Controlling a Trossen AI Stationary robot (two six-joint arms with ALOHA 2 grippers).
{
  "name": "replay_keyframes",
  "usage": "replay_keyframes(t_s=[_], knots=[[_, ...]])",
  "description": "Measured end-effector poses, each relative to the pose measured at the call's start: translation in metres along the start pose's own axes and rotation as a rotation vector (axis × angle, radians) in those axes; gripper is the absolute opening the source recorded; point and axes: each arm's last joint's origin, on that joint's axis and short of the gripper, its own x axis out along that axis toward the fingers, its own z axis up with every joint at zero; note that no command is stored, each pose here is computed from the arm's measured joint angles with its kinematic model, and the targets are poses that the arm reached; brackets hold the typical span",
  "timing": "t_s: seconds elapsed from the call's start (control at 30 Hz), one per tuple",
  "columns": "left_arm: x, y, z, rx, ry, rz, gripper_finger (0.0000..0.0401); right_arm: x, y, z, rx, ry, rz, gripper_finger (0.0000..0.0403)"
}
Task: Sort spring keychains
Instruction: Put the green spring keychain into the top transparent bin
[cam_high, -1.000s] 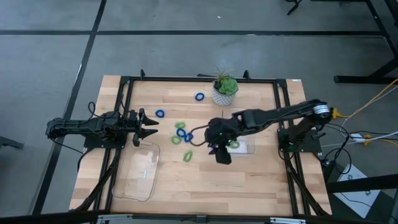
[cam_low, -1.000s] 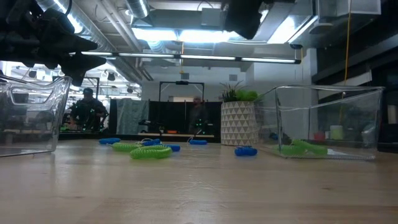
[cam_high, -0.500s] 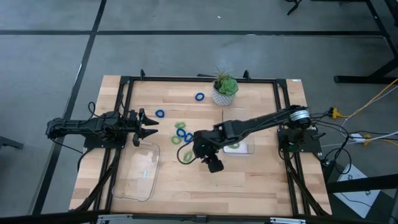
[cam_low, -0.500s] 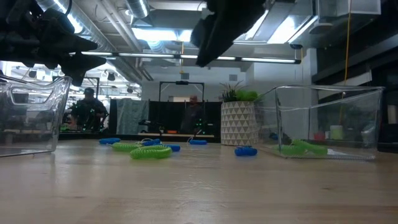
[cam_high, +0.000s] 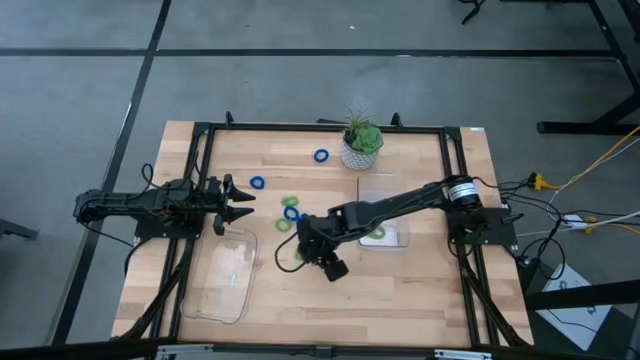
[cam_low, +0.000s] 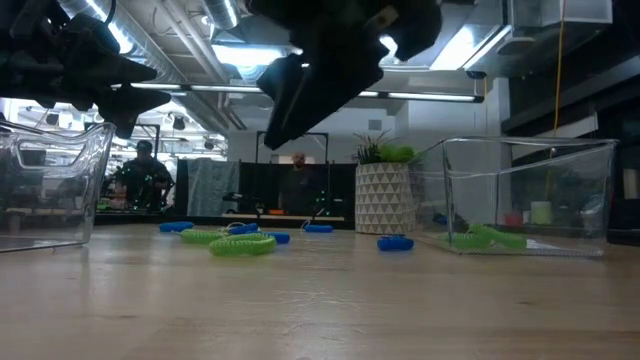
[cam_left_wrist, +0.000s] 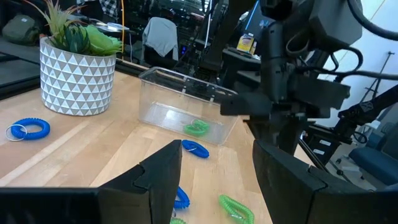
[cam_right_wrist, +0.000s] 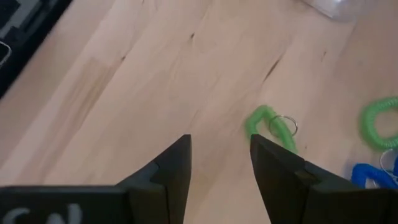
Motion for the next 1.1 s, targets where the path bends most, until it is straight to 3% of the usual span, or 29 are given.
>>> replay_keyframes(t_s=[0.53, 0.77, 1.1], knots=[[0.000, 0.000, 0.000, 0.000, 0.000, 0.000, 0.0194, 0.055, -0.008, -0.012, -0.035, 0.012, 0.003, 0.0163], [0.000, 0.000, 0.000, 0.000, 0.000, 0.000, 0.0194, 0.060, -0.011, -0.013, -0.086, 0.018, -0.057, 0.0163], [0.000, 0.000, 0.000, 0.000, 0.000, 0.000, 0.0194, 0.072, -0.028, -0.029, -0.045, 0.072, -0.052, 0.0163]])
